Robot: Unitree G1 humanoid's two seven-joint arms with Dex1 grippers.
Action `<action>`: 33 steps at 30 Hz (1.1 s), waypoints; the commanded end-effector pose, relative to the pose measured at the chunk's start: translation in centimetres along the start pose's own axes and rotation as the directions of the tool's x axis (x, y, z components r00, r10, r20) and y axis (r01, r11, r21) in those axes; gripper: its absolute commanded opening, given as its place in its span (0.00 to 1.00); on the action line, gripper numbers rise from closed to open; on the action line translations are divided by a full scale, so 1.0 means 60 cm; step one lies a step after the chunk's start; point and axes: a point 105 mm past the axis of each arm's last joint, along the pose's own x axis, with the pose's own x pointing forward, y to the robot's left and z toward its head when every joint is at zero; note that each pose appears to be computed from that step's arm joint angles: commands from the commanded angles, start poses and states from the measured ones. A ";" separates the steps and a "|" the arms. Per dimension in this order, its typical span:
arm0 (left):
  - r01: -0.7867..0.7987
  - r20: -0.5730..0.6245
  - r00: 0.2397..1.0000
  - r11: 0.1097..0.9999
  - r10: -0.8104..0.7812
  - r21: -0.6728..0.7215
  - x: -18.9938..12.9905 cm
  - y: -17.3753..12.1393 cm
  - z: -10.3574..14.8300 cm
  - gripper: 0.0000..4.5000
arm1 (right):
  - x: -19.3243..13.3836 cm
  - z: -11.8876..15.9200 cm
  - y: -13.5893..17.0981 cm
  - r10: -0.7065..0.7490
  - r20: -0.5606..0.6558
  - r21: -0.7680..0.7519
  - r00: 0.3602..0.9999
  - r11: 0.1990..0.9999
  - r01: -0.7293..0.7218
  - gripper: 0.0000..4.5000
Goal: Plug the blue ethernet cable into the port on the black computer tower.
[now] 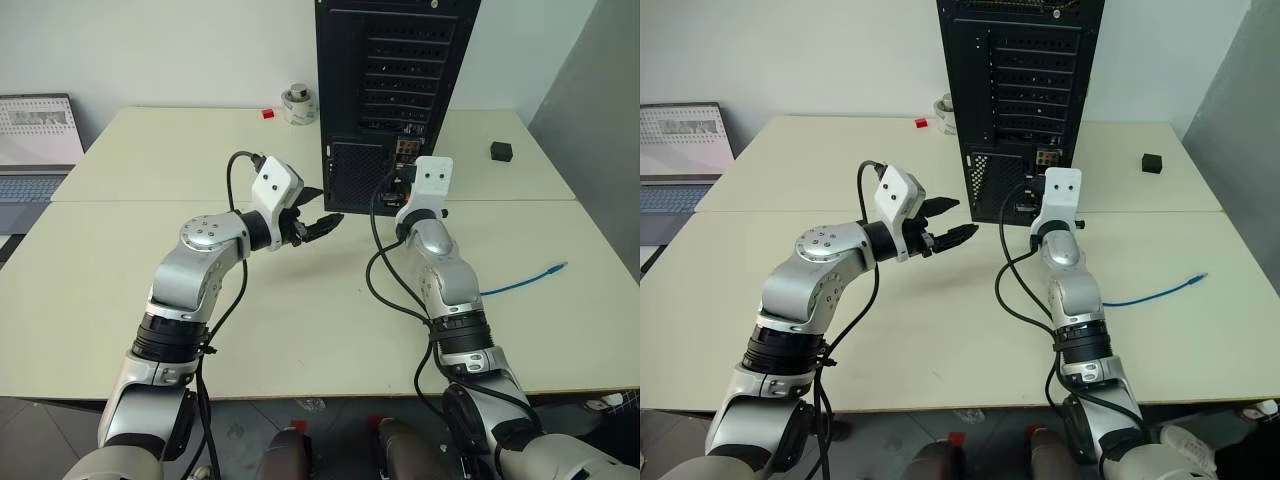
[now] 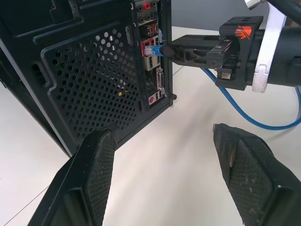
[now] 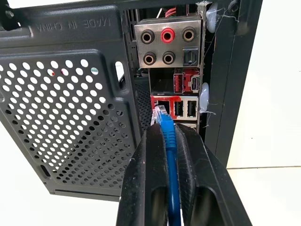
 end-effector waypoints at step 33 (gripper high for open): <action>0.000 0.029 1.000 0.998 -0.002 0.055 -0.005 -0.001 0.015 0.76 | 0.002 0.045 0.018 0.032 0.072 0.004 0.997 0.999 -0.032 0.00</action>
